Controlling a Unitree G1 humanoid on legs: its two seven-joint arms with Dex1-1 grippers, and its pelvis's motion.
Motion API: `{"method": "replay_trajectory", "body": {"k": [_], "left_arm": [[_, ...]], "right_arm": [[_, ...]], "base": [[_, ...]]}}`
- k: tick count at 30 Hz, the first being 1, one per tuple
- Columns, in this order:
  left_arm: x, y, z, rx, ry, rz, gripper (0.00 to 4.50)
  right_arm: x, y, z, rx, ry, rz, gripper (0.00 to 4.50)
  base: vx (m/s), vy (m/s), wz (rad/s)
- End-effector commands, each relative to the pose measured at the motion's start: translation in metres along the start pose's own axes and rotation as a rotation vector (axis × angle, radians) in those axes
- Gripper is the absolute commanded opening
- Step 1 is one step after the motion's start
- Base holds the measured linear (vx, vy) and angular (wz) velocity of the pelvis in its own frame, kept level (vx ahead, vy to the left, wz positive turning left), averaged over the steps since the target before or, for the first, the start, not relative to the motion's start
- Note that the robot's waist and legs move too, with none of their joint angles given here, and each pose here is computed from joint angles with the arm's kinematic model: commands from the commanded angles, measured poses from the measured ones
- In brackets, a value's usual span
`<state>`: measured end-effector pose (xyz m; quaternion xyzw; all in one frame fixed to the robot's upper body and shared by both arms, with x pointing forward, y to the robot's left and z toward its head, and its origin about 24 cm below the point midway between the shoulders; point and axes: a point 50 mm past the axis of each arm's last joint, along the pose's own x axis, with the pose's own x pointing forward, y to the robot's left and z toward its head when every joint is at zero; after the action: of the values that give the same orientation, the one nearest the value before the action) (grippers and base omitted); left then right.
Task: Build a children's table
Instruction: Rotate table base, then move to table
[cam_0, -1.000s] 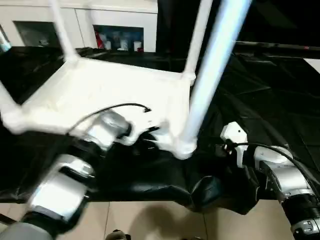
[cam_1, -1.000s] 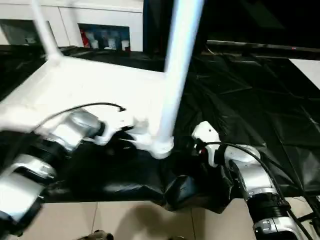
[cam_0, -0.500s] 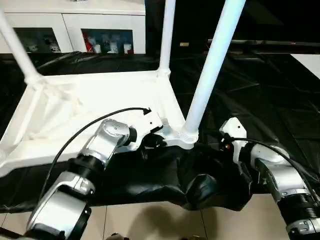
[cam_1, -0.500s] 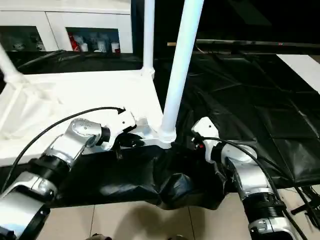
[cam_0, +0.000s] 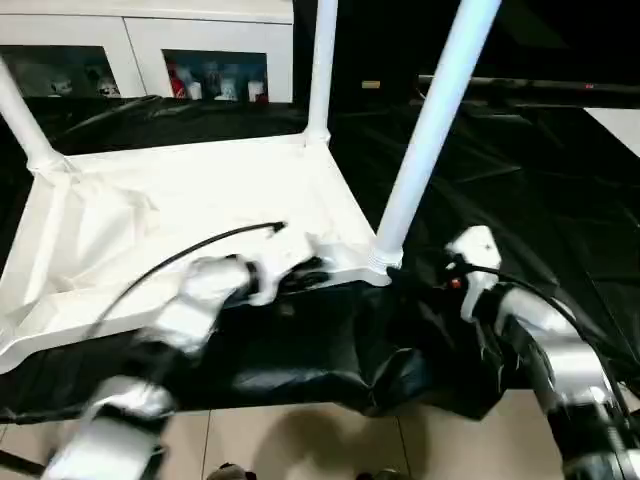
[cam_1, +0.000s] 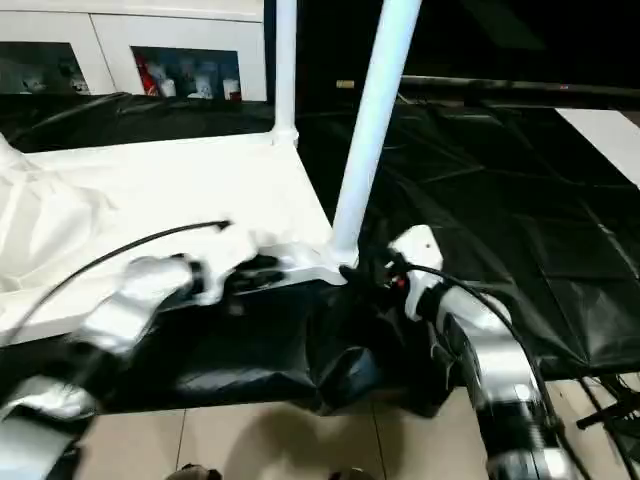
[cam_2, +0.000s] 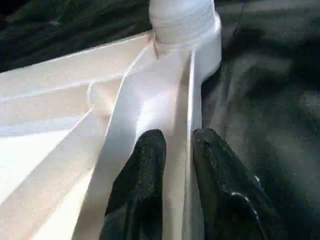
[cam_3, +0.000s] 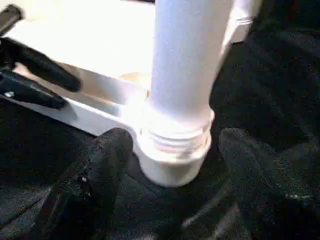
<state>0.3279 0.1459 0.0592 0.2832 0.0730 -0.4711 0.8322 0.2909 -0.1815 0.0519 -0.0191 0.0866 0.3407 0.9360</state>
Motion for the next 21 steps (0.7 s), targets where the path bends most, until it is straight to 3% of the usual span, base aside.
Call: {"method": "replay_trajectory", "body": {"k": [1, 4, 7, 9, 10, 13, 21], "left_arm": [[-0.01, 0.015, 0.016, -0.052, -0.119, 0.16, 1.08], [-0.023, 0.018, 0.033, -0.292, -0.337, 0.373, 1.08], [-0.027, 0.001, 0.026, -0.515, -0.382, 0.547, 1.08], [-0.03, -0.007, 0.022, -0.54, -0.39, 0.632, 1.08], [-0.034, -0.018, 0.011, -0.593, -0.354, 0.752, 1.08], [-0.039, -0.026, 0.007, -0.621, -0.326, 0.826, 1.08], [-0.048, -0.029, 0.008, -0.626, -0.281, 0.872, 1.08]], "right_arm": [[-0.006, 0.0, 0.008, 0.033, -0.059, -0.049, 3.23], [-0.019, 0.006, 0.009, 0.078, -0.093, -0.119, 3.23], [-0.033, 0.01, 0.003, 0.084, -0.07, -0.215, 3.23], [-0.037, 0.007, -0.001, 0.096, -0.044, -0.294, 3.23], [-0.044, 0.002, -0.007, 0.116, -0.015, -0.415, 3.23], [-0.044, 0.002, -0.008, 0.149, -0.01, -0.488, 3.23], [-0.036, 0.008, -0.003, 0.024, -0.043, -0.507, 3.23]], "base": [[0.0, 0.0, 0.0], [0.0, 0.0, 0.0], [0.0, 0.0, 0.0], [0.0, 0.0, 0.0], [0.0, 0.0, 0.0], [0.0, 0.0, 0.0], [0.0, 0.0, 0.0]]}}
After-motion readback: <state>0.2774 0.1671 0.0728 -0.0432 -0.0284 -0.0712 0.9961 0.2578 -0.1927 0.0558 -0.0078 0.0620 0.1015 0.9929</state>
